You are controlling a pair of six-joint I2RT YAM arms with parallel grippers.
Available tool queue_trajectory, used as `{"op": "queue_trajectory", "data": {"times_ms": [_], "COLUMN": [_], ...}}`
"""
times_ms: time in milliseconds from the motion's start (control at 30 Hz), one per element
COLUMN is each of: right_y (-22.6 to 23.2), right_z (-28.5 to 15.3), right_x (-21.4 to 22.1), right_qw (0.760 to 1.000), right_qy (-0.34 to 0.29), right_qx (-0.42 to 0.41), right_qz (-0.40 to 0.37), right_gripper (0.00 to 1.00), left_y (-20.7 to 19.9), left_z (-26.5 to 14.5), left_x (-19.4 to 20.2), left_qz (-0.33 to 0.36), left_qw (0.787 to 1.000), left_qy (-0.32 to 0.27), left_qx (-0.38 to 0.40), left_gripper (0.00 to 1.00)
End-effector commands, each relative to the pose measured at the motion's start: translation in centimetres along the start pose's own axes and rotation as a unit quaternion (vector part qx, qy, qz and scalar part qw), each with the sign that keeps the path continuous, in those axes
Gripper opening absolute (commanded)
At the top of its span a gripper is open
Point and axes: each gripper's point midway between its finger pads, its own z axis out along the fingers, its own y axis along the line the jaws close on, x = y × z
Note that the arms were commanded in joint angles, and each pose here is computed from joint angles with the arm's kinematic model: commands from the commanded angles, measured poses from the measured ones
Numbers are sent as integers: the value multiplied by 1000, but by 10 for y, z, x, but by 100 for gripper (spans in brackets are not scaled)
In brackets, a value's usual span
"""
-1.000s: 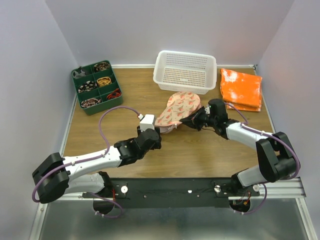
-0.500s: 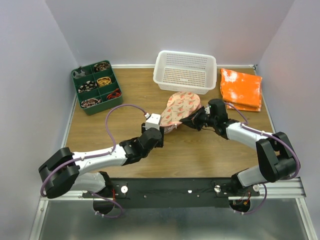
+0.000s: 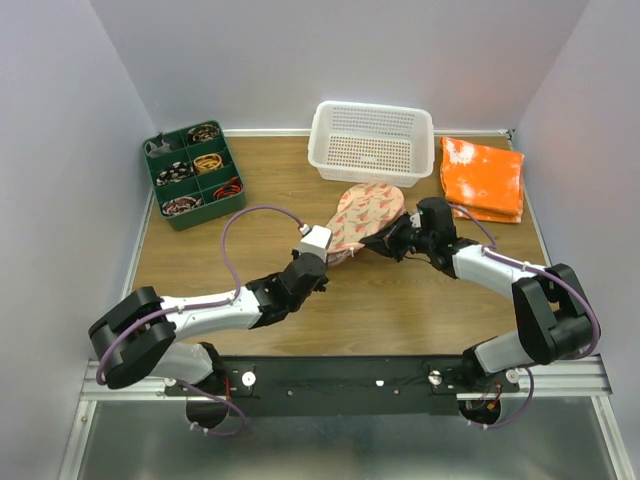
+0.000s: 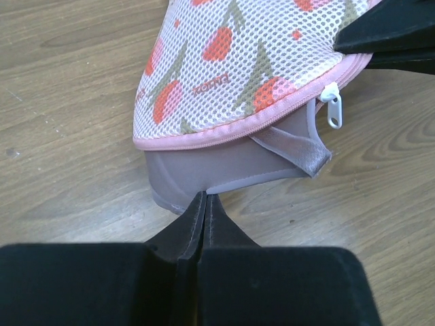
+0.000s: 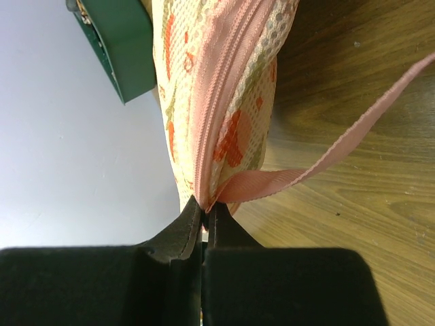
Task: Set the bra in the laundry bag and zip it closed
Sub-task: Zip the zipper on the laundry bag.
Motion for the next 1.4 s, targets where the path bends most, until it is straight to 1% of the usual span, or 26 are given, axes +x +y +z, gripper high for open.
{"op": "queue_trajectory", "data": {"times_ms": [0, 167, 267, 300, 400, 600, 767, 800, 833, 900, 933, 967, 1000, 1033, 1067, 1100, 1133, 1167, 1200, 1233, 1267, 1300, 1333, 1367], "right_y": [28, 30, 31, 32, 26, 4, -9, -10, -15, -15, -22, -26, -28, -34, -38, -43, -49, -52, -60, -66, -68, -75, -87, -88], "right_z": [-6, -6, -7, -8, -8, -7, -7, -6, -6, -9, -10, -11, -13, -16, -17, -17, -18, -18, -19, -20, -21, -23, -26, -30], "right_x": [2, 8, 14, 15, 17, 21, 19, 18, 17, 12, 8, 6, 2, -7, -8, -9, -11, -11, -8, -5, -3, 0, 7, 10], "right_qw": [999, 998, 997, 997, 997, 997, 998, 998, 998, 998, 998, 998, 997, 995, 994, 993, 992, 992, 991, 990, 991, 990, 989, 990], "right_qy": [12, 33, 50, 56, 60, 66, 56, 53, 50, 30, 12, 3, -12, -40, -48, -53, -60, -59, -56, -54, -52, -48, -40, -40], "right_qx": [-40, -47, -50, -52, -36, -3, 22, 25, 34, 39, 56, 64, 71, 88, 94, 100, 112, 115, 122, 127, 126, 130, 141, 137], "right_qz": [-21, -23, -26, -32, -42, -38, -34, -35, -31, -31, -25, -22, -21, -20, -18, -15, -11, -9, -5, -1, 1, 4, 11, 11], "right_gripper": [8, 9, 13, 17, 23, 27, 29, 34, 35, 35, 36, 39, 39, 39, 38, 33, 29, 23, 14, 10, 6, 5, 5, 5], "left_y": [-12, -18, -26, -27, -32, -43, -47, -46, -47, -44, -43, -41, -40, -37, -36, -36, -32, -31, -30, -24, -22, -18, -16, -11], "left_z": [13, 27, 36, 37, 45, 61, 71, 73, 74, 73, 71, 67, 64, 61, 54, 49, 44, 33, 28, 22, 14, 10, 8, 5], "left_x": [-12, -16, -18, -20, -21, -24, -26, -25, -27, -30, -28, -31, -32, -27, -31, -31, -22, -30, -30, -21, -27, -25, -23, -19], "left_qz": [-13, -22, -21, -22, -22, -26, -26, -25, -25, -20, -17, -16, -15, -16, -22, -28, -43, -57, -69, -74, -89, -90, -89, -86], "left_qw": [999, 999, 999, 998, 998, 997, 996, 997, 996, 996, 997, 997, 997, 997, 996, 996, 996, 994, 993, 994, 992, 992, 993, 994], "left_qy": [-16, -21, -21, -24, -24, -24, -23, -20, -22, -24, -23, -24, -24, -19, -21, -20, -12, -22, -23, -18, -25, -25, -21, -14], "left_qx": [26, 34, 45, 47, 54, 67, 77, 76, 77, 79, 78, 78, 78, 77, 80, 83, 83, 88, 90, 84, 83, 80, 76, 67], "left_gripper": [2, 1, 0, 0, 0, 0, 0, 0, 0, 0, 0, 0, 0, 0, 0, 0, 0, 0, 0, 0, 0, 1, 2, 2]}}
